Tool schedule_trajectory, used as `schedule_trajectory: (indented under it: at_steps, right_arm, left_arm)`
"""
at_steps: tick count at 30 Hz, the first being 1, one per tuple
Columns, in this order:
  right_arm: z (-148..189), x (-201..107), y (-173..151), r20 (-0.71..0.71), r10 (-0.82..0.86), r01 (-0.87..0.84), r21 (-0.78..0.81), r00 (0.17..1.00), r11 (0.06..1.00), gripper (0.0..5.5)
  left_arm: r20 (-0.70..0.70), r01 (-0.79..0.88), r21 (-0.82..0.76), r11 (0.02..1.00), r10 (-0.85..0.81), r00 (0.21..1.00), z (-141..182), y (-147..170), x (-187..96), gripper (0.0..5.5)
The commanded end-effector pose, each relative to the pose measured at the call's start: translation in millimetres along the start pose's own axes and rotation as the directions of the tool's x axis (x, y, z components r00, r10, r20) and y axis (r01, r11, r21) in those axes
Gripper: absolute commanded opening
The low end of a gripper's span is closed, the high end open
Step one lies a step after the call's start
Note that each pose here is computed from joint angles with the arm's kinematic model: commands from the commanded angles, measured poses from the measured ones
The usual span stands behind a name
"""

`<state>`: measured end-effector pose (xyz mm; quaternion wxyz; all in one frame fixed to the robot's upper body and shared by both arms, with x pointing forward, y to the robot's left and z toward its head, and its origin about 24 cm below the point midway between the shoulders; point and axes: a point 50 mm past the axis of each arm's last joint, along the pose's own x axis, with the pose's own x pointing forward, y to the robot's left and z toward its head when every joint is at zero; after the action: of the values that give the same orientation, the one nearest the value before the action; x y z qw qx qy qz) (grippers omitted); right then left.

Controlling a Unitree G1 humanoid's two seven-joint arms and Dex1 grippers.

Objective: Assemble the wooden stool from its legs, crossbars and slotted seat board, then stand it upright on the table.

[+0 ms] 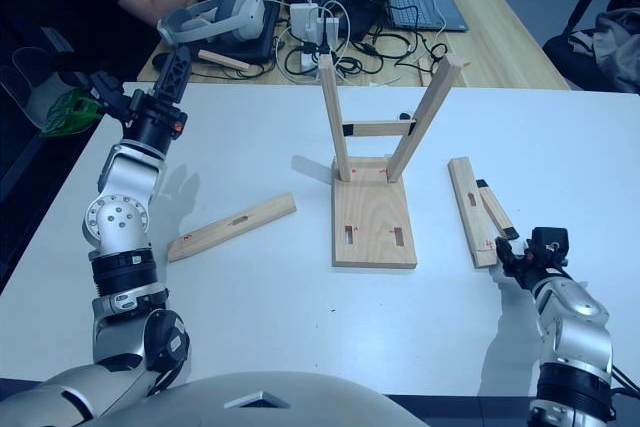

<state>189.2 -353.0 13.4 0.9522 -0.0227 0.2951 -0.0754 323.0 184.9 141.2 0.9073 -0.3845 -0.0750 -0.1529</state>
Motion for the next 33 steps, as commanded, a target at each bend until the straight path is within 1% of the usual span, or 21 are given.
schedule_trajectory:
  at_steps: [1,3,8,9,13,16,19,21,23,25,28,30,32,33]
  right_arm:
    - [-26,13,10,-0.195,0.024,-0.007,0.088,0.98,0.996,2.89]
    - [-31,16,15,-0.242,0.03,-0.001,0.119,0.97,0.993,2.89]
    - [-36,17,29,-0.294,0.074,-0.03,0.152,0.953,0.988,2.13]
    - [-37,17,29,-0.305,0.077,-0.031,0.152,0.949,0.988,1.88]
    - [-44,14,28,-0.351,0.063,-0.003,0.167,0.934,0.986,1.3]
    - [-45,13,28,-0.355,0.062,-0.002,0.167,0.933,0.986,1.3]
    - [-38,14,28,-0.311,0.039,0.011,0.156,0.95,0.988,1.3]
    - [-21,18,26,-0.208,-0.024,0.055,0.142,0.978,0.988,1.3]
    - [12,22,23,-0.026,-0.121,0.123,0.097,0.992,0.988,1.3]
    - [48,25,23,0.166,-0.19,0.183,0.059,0.968,0.981,1.3]
    - [96,21,26,0.4,-0.229,0.241,0.02,0.888,0.97,1.29]
    - [133,13,29,0.552,-0.228,0.288,-0.023,0.802,0.957,1.29]
    - [173,0,43,0.698,-0.138,0.294,-0.108,0.702,0.95,1.29]
    - [191,-7,55,0.747,-0.069,0.259,-0.142,0.662,0.955,1.29]
  left_arm:
    - [-0.006,0.005,0.035,0.999,-0.004,1.0,4,-1,5,3.98]
    - [-0.008,0.004,0.037,0.999,-0.004,1.0,4,0,5,3.98]
    - [-0.014,0.004,0.04,0.999,-0.004,1.0,4,1,6,3.98]
    - [-0.014,0.003,0.04,0.999,-0.003,1.0,4,1,5,3.98]
    - [-0.016,-0.001,0.037,0.999,0.001,1.0,3,2,5,3.98]
    - [-0.014,-0.002,0.033,0.999,0.002,1.0,3,2,5,3.98]
    - [-0.01,-0.003,0.031,1.0,0.003,1.0,3,2,6,3.98]
    - [-0.004,-0.006,0.03,1.0,0.006,1.0,4,2,5,3.98]
    - [0.007,-0.014,0.031,0.999,0.014,1.0,6,3,5,3.98]
    - [0.021,-0.024,0.05,0.998,0.023,1.0,9,3,5,3.98]
    - [0.056,-0.043,0.069,0.997,0.039,0.998,15,1,7,3.98]
    - [0.089,-0.03,0.055,0.998,0.025,0.996,21,-5,12,3.98]
    - [0.118,0.011,0.035,0.999,-0.015,0.993,30,-18,18,3.98]
    - [0.129,0.044,0.019,0.999,-0.046,0.991,35,-26,21,3.98]
